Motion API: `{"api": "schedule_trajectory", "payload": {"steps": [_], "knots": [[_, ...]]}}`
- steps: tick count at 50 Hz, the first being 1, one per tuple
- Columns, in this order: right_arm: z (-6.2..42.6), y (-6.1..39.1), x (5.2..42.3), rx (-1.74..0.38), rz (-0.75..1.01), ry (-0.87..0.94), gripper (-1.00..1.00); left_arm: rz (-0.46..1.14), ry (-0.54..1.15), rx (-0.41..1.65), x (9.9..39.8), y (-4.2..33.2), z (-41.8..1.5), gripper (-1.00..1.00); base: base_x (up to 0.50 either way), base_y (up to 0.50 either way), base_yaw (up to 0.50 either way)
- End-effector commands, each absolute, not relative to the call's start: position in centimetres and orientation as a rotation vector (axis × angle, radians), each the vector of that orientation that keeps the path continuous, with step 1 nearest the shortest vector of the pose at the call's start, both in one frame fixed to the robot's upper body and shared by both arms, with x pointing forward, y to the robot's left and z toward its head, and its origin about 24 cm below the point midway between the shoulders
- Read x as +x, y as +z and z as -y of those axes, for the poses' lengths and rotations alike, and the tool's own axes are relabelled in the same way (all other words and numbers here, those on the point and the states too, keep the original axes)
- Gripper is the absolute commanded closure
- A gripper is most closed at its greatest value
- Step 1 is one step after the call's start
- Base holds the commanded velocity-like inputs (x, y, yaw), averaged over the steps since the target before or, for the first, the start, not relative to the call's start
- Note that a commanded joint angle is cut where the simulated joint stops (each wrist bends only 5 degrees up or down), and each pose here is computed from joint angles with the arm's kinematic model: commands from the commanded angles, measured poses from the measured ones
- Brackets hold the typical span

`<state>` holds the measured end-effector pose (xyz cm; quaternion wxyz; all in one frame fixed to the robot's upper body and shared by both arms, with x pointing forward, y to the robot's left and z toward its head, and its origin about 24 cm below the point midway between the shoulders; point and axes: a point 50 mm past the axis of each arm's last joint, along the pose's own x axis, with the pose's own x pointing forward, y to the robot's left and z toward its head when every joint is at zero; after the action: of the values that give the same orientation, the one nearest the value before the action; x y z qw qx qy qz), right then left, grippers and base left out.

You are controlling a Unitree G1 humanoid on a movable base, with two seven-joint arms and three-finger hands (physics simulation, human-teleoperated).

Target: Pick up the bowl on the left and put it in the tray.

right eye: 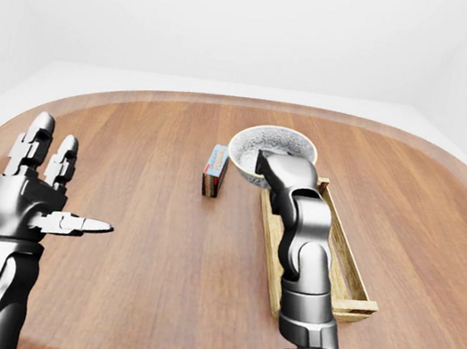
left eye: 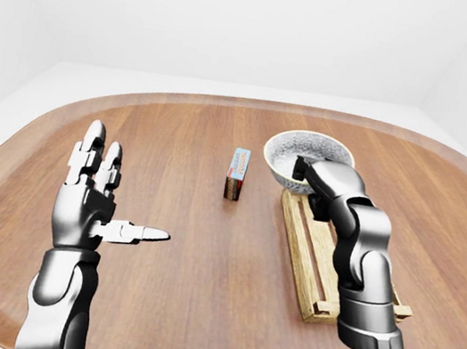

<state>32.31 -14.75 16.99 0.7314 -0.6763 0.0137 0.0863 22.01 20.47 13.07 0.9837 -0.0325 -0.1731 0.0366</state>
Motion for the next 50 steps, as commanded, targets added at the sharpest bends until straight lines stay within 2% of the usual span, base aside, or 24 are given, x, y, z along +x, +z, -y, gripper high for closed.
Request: {"api": "schedule_trajectory", "payload": {"steps": [1,21,50], "knots": [[17.8,15.8,34.5,-1.46,-0.176,0.224,1.0,0.278,0.076,-0.073,22.7,11.5,-20.0,-1.0,0.0,0.0,0.0],[20.9,13.1,34.3,-1.469,-0.296,0.201,1.0,0.282,0.075,-0.073,22.6,11.6,-20.0,-1.0,0.0,0.0,0.0],[23.6,8.2,34.8,-1.318,-0.36,0.129,1.0,0.287,0.077,-0.07,22.5,11.7,-20.0,-1.0,0.0,0.0,0.0]]}}
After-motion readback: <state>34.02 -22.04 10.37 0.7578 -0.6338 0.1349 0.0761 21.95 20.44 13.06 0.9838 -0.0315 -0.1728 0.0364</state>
